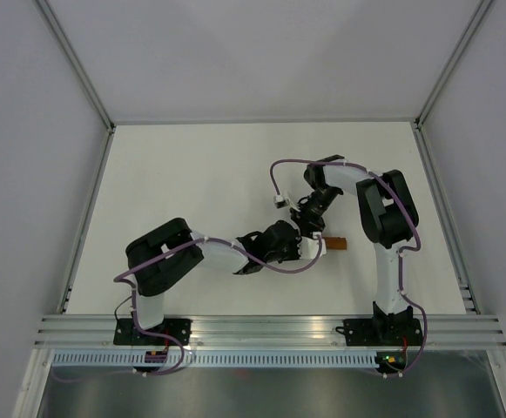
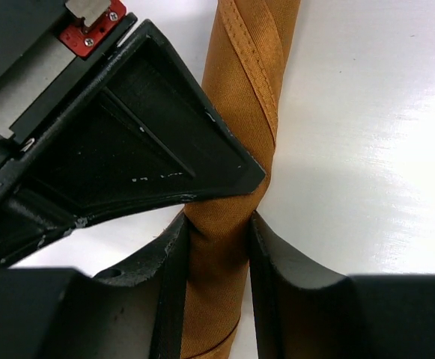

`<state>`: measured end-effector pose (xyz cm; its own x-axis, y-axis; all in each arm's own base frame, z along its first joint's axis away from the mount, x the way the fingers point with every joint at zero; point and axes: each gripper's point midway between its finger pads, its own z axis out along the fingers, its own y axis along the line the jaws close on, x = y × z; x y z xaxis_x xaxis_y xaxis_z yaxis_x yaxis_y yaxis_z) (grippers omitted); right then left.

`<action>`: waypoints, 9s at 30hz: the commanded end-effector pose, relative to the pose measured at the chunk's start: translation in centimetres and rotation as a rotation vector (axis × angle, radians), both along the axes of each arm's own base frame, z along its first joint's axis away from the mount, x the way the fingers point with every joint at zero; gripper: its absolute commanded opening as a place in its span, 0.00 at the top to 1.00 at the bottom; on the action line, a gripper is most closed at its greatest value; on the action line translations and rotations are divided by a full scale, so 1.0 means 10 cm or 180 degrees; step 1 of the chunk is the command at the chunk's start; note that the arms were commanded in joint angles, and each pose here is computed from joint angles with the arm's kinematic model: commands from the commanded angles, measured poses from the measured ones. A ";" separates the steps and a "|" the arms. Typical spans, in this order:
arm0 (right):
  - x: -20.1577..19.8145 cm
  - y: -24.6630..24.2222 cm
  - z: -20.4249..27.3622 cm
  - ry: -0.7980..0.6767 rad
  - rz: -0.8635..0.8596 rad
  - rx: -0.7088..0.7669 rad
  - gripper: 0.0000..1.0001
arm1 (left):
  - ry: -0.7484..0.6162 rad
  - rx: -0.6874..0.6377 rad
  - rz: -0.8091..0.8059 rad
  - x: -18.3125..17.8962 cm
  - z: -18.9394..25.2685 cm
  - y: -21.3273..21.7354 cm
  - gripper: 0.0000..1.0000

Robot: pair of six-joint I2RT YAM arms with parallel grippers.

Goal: Fold the napkin, place the utensils inside, and roll it up
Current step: Roll the napkin with the utensil

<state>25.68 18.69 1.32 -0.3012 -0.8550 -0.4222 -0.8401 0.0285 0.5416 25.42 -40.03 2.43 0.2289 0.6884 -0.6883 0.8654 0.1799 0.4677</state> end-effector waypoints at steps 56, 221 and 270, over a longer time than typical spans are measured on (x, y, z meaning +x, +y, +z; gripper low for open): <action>0.03 -0.43 0.51 -0.2723 -0.0754 0.0250 0.43 | 0.3151 0.0334 0.0113 -0.62 -0.64 0.37 0.90; 1.44 -0.74 -0.05 -0.0659 -0.2694 -0.0711 1.00 | 0.2915 -0.1842 0.1939 0.62 0.64 -0.81 0.36; 0.88 -1.19 0.42 -0.0145 -0.2687 -0.0088 0.92 | 0.3250 -0.2353 0.2927 0.61 0.17 -0.36 0.73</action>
